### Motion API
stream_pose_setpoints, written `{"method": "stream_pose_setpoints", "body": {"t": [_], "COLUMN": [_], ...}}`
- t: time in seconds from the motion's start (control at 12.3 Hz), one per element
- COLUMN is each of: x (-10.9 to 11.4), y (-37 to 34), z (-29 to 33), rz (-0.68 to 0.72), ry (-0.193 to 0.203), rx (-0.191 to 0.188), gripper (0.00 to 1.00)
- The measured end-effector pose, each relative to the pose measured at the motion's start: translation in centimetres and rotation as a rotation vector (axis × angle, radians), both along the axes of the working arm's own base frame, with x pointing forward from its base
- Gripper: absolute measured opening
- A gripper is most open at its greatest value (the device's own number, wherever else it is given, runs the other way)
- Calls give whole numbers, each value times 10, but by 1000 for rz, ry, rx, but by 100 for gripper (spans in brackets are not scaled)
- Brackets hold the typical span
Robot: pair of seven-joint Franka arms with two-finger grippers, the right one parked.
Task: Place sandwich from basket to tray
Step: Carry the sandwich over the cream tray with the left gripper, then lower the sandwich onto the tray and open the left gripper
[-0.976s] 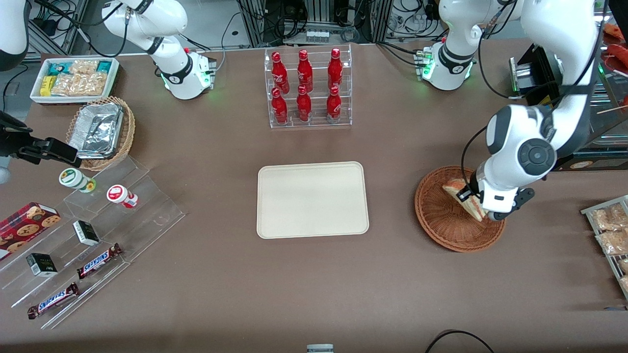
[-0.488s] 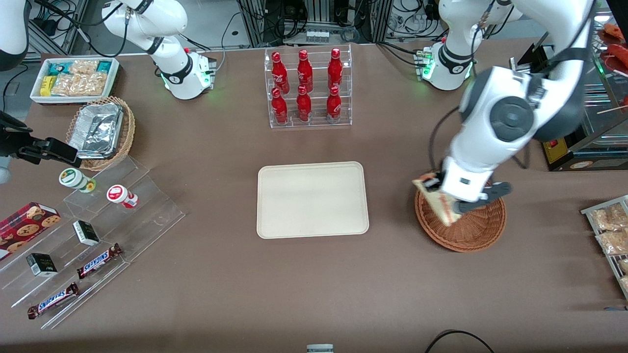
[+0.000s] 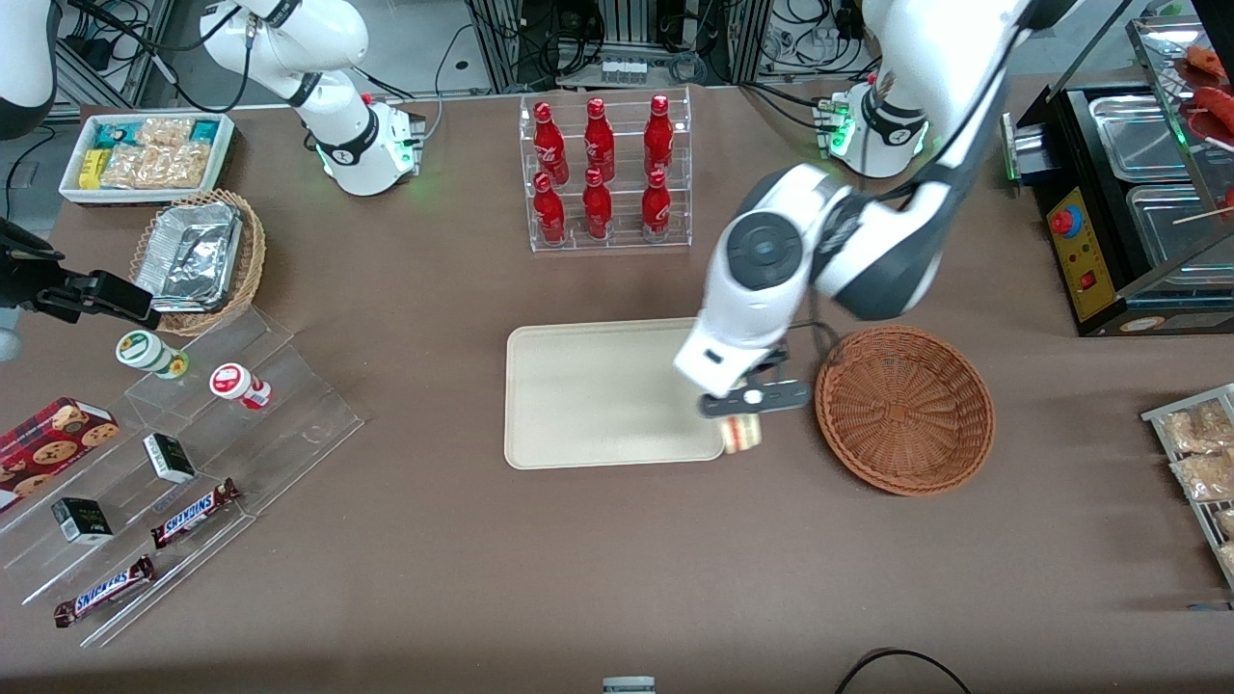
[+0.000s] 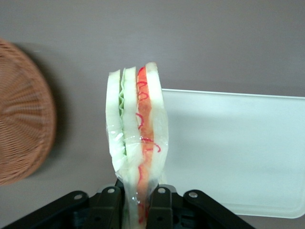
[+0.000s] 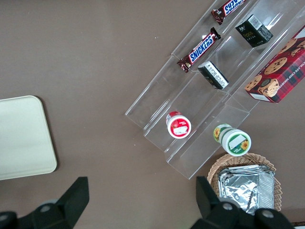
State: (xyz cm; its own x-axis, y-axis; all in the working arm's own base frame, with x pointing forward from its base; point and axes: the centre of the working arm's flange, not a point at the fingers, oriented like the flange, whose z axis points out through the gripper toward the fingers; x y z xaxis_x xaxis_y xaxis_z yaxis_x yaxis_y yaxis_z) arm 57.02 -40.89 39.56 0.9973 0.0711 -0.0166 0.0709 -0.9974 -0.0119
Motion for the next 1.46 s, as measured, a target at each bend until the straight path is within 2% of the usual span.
{"method": "stream_pose_setpoints", "body": {"t": [0.24, 0.41, 0.65, 0.89, 1.14, 1.46], "x": [-12, -28, -44, -60, -65, -63], "y": [-51, -77, -105, -121, -123, -126], "z": [-42, -64, -90, -127, -148, -165], "rz": [-64, -105, -142, -160, -164, -160], "ry": [-18, -7, -19, 20, 44, 31], "rx": [-58, -67, -102, -89, -78, -104], "gripper": [18, 18, 18, 18, 18, 18]}}
